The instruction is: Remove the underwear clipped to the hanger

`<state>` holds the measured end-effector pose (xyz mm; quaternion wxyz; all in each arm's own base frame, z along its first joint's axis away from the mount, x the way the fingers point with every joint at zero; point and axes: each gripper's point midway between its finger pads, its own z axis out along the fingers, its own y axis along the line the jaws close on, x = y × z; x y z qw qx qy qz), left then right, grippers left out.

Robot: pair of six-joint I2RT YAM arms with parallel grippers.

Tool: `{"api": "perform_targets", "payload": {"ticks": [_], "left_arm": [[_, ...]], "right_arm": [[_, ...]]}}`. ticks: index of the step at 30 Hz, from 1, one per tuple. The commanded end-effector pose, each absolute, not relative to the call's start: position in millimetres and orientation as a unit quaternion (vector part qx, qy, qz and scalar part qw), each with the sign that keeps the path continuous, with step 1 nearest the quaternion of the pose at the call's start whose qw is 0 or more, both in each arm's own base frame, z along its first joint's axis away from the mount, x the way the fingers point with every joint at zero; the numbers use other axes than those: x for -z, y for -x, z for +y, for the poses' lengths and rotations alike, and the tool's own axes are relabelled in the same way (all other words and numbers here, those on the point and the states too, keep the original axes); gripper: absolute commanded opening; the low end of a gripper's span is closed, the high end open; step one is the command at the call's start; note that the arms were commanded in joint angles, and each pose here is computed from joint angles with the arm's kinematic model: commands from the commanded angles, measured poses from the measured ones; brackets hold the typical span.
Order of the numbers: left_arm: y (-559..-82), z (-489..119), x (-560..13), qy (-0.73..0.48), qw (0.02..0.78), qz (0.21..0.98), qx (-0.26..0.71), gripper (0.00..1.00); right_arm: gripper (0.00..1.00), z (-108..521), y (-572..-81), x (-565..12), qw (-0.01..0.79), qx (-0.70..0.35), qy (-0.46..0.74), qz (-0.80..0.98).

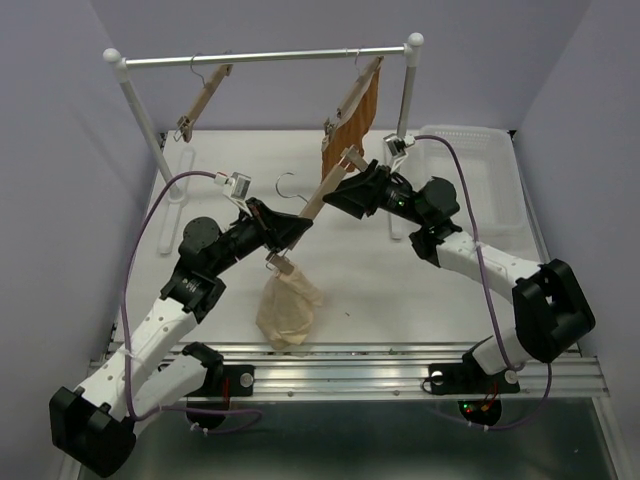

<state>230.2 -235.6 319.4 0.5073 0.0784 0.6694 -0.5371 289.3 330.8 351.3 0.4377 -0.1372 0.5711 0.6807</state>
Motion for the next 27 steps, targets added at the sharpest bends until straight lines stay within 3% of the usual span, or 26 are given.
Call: {"api": "perform_targets", "payload": {"ticks": [1,5,6,8,9,11,14,15,16,18,19,22,27], "left_arm": [[-226.6,-242.3,-352.5,-0.102,0.538,0.624,0.558,0.0],[-223.8,-251.2,-353.2,-0.12,0.53,0.623,0.563,0.0],[-222.9,-253.1,-355.4,-0.124,0.531,0.619,0.566,0.0],[-222.0,-254.9,-356.3,-0.126,0.53,0.617,0.567,0.0],[-221.5,-255.5,-355.9,-0.127,0.53,0.617,0.568,0.0],[-222.1,-255.4,-355.1,-0.125,0.53,0.617,0.568,0.0],[-223.5,-257.4,-351.8,-0.121,0.523,0.623,0.57,0.0],[-223.5,-257.3,-353.1,-0.123,0.525,0.621,0.569,0.0],[-224.6,-257.8,-349.3,-0.122,0.52,0.628,0.566,0.13],[-223.6,-258.7,-343.8,-0.124,0.511,0.637,0.563,0.4],[-223.0,-257.7,-342.6,-0.123,0.51,0.64,0.562,0.7],[-222.1,-253.2,-332.7,-0.118,0.503,0.66,0.545,0.99],[-219.1,-240.1,-317.5,-0.099,0.5,0.692,0.512,0.99]], "right_arm": [[0.87,335.8,-282.5,-391.1,0.462,-0.709,0.149,0.511],[0.71,341.4,-282.6,-392.6,0.451,-0.72,0.148,0.506],[0.61,342.3,-284.9,-390.4,0.445,-0.723,0.14,0.51],[0.53,342.0,-286.2,-389.5,0.442,-0.727,0.131,0.508],[0.44,341.6,-286.8,-389.5,0.442,-0.729,0.128,0.507],[0.39,339.6,-284.5,-393.1,0.447,-0.734,0.129,0.496],[0.13,337.3,-280.6,-394.8,0.441,-0.744,0.124,0.486],[0.13,337.0,-280.6,-395.3,0.441,-0.745,0.123,0.486],[0.01,337.0,-280.5,-395.4,0.441,-0.745,0.123,0.486],[0.01,337.3,-281.7,-395.3,0.441,-0.74,0.122,0.493],[0.01,337.3,-281.1,-397.1,0.443,-0.739,0.125,0.492],[0.01,338.1,-283.7,-394.5,0.442,-0.729,0.121,0.508],[0.01,338.5,-287.7,-386.3,0.44,-0.716,0.113,0.531]]}}
